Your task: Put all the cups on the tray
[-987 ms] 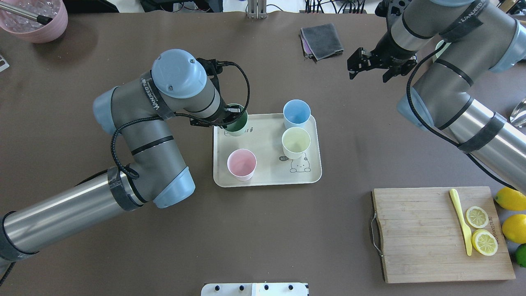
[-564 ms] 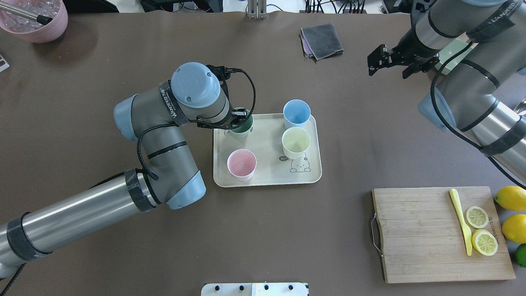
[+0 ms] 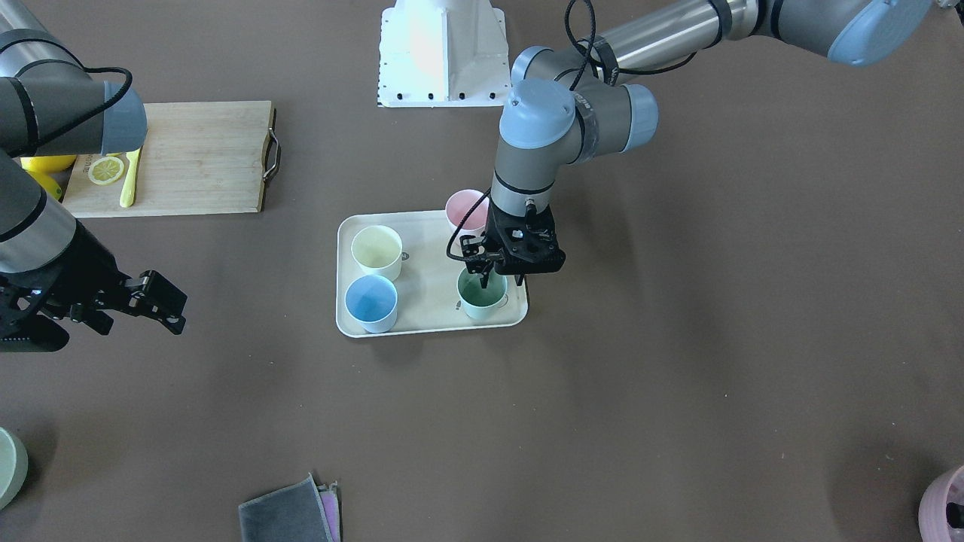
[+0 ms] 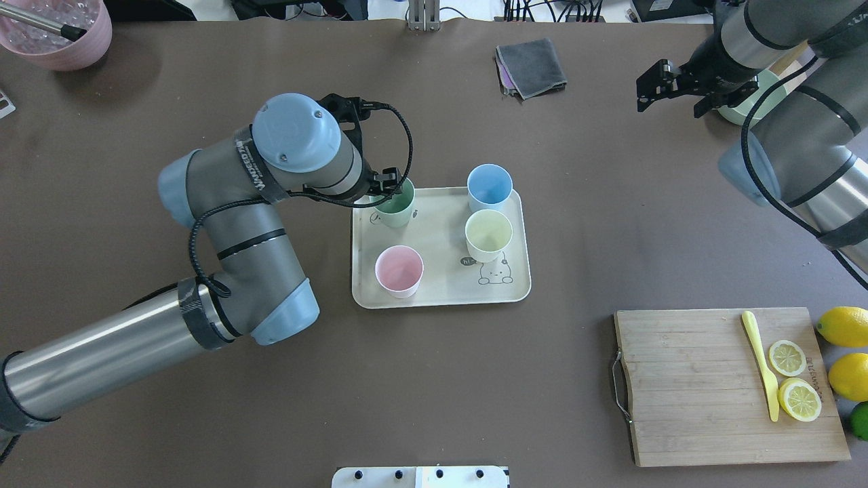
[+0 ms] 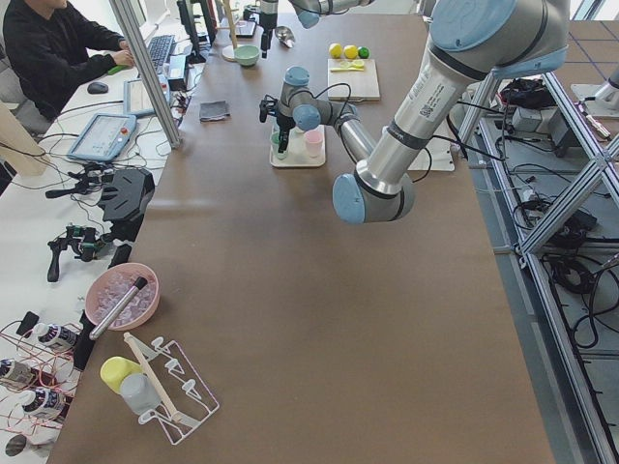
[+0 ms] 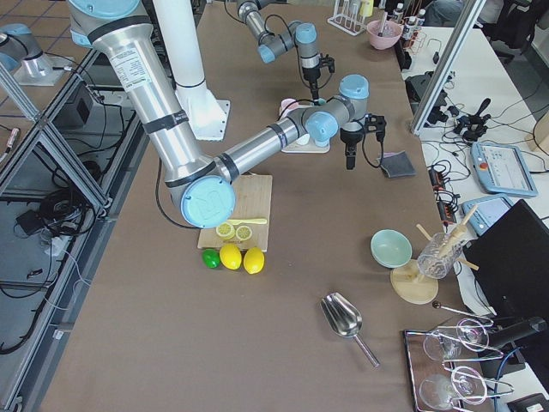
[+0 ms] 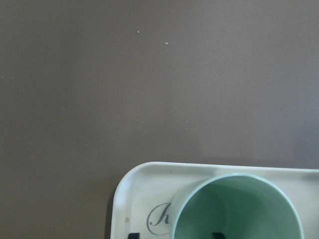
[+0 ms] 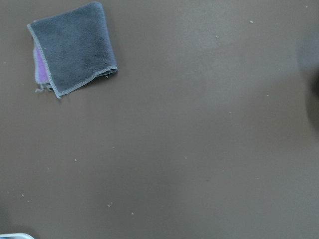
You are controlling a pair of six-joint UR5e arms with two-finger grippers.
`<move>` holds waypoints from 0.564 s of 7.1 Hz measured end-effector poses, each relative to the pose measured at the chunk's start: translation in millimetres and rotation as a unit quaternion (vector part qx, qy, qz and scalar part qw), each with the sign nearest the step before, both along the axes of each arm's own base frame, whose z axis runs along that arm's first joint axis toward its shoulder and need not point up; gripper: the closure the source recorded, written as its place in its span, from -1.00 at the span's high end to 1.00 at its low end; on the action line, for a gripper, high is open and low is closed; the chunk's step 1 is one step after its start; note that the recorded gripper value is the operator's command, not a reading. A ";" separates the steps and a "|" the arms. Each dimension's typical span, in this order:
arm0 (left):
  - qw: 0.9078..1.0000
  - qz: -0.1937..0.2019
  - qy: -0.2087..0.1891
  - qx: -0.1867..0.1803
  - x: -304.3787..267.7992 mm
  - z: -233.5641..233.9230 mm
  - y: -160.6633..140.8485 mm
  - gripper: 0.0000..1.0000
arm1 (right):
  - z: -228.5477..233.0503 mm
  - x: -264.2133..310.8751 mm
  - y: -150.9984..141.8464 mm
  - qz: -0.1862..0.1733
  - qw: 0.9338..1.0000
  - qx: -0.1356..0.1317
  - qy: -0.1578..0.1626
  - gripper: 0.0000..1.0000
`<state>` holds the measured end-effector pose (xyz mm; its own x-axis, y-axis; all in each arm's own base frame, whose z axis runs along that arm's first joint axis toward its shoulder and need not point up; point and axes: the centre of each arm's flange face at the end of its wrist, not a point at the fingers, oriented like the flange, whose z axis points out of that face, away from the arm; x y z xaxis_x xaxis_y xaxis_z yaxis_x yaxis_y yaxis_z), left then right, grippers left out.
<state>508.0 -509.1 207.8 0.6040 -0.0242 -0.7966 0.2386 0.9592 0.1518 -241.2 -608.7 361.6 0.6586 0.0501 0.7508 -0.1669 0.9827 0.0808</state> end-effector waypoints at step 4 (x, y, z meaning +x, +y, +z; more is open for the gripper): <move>0.995 0.007 -0.045 0.089 -192.6 71.7 -33.0 0.96 | 72.0 59.6 0.2 0.013 0.999 -0.026 0.035 1.00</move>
